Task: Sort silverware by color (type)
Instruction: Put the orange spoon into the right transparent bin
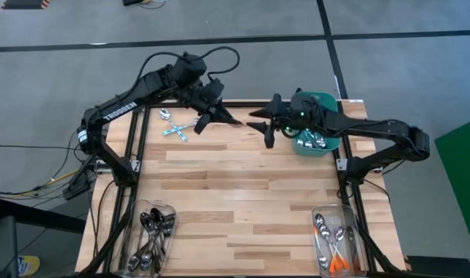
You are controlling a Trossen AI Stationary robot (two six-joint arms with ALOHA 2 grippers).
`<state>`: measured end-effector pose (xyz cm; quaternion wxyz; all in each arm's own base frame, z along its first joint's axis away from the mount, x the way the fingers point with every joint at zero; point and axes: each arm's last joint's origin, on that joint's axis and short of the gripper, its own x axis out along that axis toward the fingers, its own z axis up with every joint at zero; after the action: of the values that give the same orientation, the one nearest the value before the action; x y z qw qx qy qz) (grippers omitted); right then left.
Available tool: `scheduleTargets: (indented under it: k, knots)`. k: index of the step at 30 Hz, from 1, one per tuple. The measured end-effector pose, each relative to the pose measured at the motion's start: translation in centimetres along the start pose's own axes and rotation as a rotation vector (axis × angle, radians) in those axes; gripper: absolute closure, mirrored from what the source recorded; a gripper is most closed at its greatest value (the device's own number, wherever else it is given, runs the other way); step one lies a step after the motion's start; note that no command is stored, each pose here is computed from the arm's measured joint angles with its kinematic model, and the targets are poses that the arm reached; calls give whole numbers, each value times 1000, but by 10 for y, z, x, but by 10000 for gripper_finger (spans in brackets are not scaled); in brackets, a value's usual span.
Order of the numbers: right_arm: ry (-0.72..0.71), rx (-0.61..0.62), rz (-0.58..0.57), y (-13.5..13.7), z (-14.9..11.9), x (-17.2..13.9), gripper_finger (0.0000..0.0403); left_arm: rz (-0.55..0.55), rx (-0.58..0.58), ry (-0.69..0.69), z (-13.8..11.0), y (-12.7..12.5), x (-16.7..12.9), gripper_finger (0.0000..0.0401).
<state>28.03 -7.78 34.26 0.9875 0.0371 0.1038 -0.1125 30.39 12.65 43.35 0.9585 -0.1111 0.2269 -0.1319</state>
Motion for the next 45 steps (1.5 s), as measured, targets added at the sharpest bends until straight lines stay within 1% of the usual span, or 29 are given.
scheduleTargets:
  k: [2, 6, 8, 10, 13, 15, 18, 20, 22, 25, 28, 31, 33, 36, 39, 40, 42, 45]
  knots:
    - [2, -16, 32, 4, 0, 0, 221, -5, 2, 1, 0, -1, 1, 401]
    - [3, -18, 46, 6, 0, 0, 261, -2, 5, 0, 0, -2, 2, 401]
    - [1, -18, 30, 6, 0, 0, 273, -1, 5, 1, 0, -2, 2, 401]
    - [-3, -18, 1, 5, 0, 0, 277, 2, 5, 0, 0, -2, 2, 401]
    - [-26, -13, -15, 2, 4, -4, 269, 4, 7, -1, 1, -2, 2, 401]
    - [-63, 18, -13, 2, 9, -9, 255, 3, 8, 3, 0, -2, 2, 401]
    - [-107, 55, 42, 1, 16, -16, 230, 1, 10, 6, 0, -2, 2, 401]
    - [-106, 50, 109, 3, 17, -17, 213, -3, 11, 5, 0, -3, 2, 401]
    - [-88, 40, 153, 5, 15, -15, 202, -4, 11, 5, 0, -3, 2, 401]
    - [-56, 7, 173, 10, 8, -6, 198, -8, 18, 2, 0, -3, 3, 401]
    - [-23, -4, 181, 13, 2, 2, 204, -42, 30, -12, 2, -5, 4, 401]
    - [-13, 11, 178, 12, -1, 6, 224, -86, 43, -28, 4, -8, 5, 401]
    - [-15, 29, 166, 12, 0, 6, 250, -96, 45, -28, 4, -9, 6, 401]
    - [-19, 36, 159, 12, 1, 4, 309, -93, 32, -23, 3, -8, 5, 401]
    - [-9, 41, 189, 13, 1, -1, 377, -58, 23, -19, 3, -7, 5, 400]
    - [-3, 46, 190, 14, 2, -3, 385, -39, 12, -17, 3, -6, 5, 400]
    - [22, 91, 192, 15, 1, -6, 385, 17, -11, -17, 3, -5, 5, 397]
    - [82, 242, 164, 16, -2, -10, 386, 104, -43, -18, 3, -1, 5, 378]
